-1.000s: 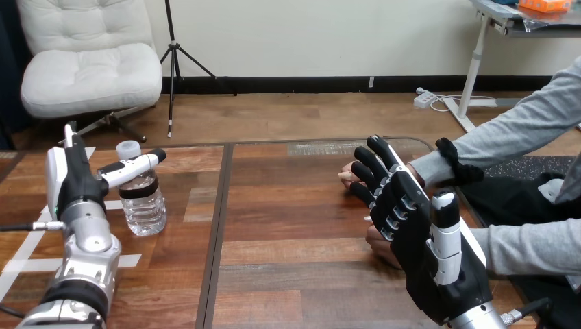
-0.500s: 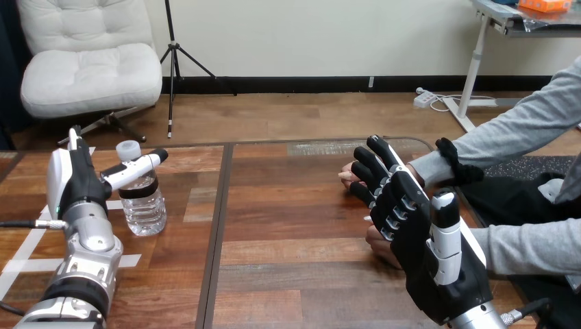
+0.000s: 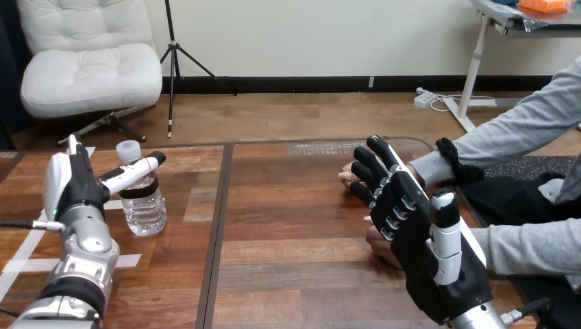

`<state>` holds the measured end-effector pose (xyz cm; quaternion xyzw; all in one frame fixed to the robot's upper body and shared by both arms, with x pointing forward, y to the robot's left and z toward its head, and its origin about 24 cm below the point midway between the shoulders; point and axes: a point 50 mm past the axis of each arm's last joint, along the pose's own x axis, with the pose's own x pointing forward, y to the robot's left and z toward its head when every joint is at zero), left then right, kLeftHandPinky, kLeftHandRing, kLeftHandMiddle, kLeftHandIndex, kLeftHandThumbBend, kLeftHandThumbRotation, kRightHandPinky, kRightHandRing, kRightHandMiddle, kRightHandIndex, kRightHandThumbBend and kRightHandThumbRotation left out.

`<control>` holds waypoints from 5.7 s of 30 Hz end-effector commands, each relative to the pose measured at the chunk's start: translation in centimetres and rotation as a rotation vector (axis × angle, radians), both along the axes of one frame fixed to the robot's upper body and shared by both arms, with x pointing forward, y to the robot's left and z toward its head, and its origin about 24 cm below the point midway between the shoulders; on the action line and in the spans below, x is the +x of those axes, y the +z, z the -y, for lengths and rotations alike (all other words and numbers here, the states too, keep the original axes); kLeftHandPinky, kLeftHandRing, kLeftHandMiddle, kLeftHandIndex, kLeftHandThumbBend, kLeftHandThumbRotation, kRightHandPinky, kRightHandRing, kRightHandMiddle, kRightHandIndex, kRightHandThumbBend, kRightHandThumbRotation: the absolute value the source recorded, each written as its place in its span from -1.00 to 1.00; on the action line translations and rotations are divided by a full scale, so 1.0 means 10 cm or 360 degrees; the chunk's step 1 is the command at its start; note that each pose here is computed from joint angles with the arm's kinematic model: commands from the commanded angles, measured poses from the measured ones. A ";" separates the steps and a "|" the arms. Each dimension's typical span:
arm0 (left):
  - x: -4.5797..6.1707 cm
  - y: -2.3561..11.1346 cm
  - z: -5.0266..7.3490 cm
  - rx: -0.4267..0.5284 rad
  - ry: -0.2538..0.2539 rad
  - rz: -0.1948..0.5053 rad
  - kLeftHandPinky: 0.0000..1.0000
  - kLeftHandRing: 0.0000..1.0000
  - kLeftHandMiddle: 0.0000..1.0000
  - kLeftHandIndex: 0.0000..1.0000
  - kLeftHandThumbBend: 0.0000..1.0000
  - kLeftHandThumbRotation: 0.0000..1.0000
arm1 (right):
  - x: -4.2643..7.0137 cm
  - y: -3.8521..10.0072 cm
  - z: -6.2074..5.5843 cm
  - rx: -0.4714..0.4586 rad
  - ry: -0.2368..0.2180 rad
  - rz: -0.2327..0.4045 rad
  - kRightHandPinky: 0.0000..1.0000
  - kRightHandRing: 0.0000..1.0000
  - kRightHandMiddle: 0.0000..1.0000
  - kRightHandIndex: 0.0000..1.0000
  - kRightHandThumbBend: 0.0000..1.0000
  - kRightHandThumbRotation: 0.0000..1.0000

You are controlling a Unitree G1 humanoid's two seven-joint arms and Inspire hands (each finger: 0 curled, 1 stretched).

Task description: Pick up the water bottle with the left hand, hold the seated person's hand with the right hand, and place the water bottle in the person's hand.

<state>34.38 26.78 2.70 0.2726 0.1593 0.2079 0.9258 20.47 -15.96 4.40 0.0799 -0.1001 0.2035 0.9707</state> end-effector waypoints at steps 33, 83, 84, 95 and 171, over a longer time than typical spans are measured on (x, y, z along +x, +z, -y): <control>0.28 0.43 0.02 0.0226 -0.0118 -0.0014 1.00 1.00 1.00 1.00 1.00 -0.05 | 0.06 0.16 -0.01 0.0003 0.0014 0.0138 1.00 1.00 0.97 0.97 0.84 1.00; 0.36 0.52 0.08 0.0169 -0.0204 -0.0060 0.76 0.91 0.91 0.88 1.00 -0.33 | 0.04 0.18 -0.02 0.0003 0.0007 0.0142 1.00 1.00 0.97 0.98 0.87 1.00; 0.36 0.52 0.08 0.0163 -0.0204 -0.0062 0.74 0.90 0.91 0.88 1.00 -0.35 | 0.04 0.18 -0.02 0.0004 0.0008 0.0142 1.00 1.00 0.97 0.98 0.87 1.00; 0.38 0.54 0.09 0.0167 -0.0214 -0.0146 0.59 0.81 0.88 0.85 1.00 -0.47 | 0.04 0.18 -0.02 0.0004 0.0006 0.0142 1.00 1.00 0.97 0.98 0.86 1.00; 0.33 0.52 0.06 0.0300 0.0047 -0.0022 0.13 0.31 0.39 0.40 0.59 -1.00 | 0.02 0.18 -0.01 0.0022 0.0010 0.0149 1.00 1.00 0.98 0.98 0.88 1.00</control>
